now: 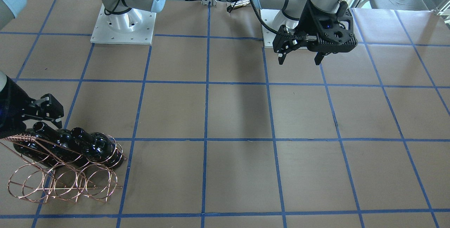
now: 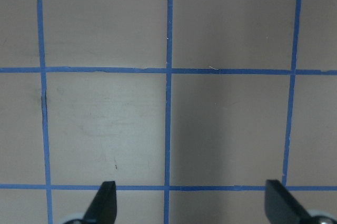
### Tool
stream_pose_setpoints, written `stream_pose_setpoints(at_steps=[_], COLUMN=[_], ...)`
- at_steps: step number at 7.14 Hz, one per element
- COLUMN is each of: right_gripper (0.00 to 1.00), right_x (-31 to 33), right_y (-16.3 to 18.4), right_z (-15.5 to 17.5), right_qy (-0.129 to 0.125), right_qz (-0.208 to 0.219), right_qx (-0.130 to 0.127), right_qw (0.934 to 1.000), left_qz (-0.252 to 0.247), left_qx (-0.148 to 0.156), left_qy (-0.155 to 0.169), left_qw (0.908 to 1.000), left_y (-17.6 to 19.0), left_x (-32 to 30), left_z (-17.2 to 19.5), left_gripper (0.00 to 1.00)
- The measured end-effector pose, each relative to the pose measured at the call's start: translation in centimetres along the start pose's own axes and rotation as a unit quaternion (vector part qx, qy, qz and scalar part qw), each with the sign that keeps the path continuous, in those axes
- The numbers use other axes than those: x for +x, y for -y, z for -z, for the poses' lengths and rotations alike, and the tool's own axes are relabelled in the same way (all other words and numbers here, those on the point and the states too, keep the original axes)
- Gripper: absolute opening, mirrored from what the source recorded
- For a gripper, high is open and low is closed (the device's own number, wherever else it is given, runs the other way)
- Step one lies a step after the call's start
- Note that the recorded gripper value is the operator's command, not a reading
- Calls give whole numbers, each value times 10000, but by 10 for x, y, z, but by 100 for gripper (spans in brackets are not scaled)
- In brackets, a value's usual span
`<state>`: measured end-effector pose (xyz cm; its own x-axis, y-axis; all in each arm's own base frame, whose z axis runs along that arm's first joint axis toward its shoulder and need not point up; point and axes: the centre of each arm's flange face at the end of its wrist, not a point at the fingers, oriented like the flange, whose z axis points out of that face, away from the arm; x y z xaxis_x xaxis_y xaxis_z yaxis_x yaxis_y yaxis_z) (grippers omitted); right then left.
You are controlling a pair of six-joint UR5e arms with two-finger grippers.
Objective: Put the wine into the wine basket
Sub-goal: 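Tilt the bottle and insert it into the empty rack slot, then open the right gripper and raise it off the rack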
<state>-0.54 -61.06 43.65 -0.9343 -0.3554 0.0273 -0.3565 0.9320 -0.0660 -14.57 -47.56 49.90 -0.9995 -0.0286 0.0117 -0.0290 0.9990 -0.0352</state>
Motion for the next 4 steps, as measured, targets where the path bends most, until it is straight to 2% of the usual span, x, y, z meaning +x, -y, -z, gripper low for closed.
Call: stream_pose_setpoints(at_steps=[1,4], right_gripper=[100,100], right_x=[-14,-76], right_y=[-17,-93], right_z=[33,123], right_qy=[-19,73], right_qz=[-79,-677], right_qx=[40,-126], right_qw=[10000,9976], left_qz=[11,43], left_qx=[12,37], left_qy=[6,-2], left_qw=[10000,10000], left_y=[0,-1], left_x=[-1,-4], left_z=[0,4], left_gripper=[100,100])
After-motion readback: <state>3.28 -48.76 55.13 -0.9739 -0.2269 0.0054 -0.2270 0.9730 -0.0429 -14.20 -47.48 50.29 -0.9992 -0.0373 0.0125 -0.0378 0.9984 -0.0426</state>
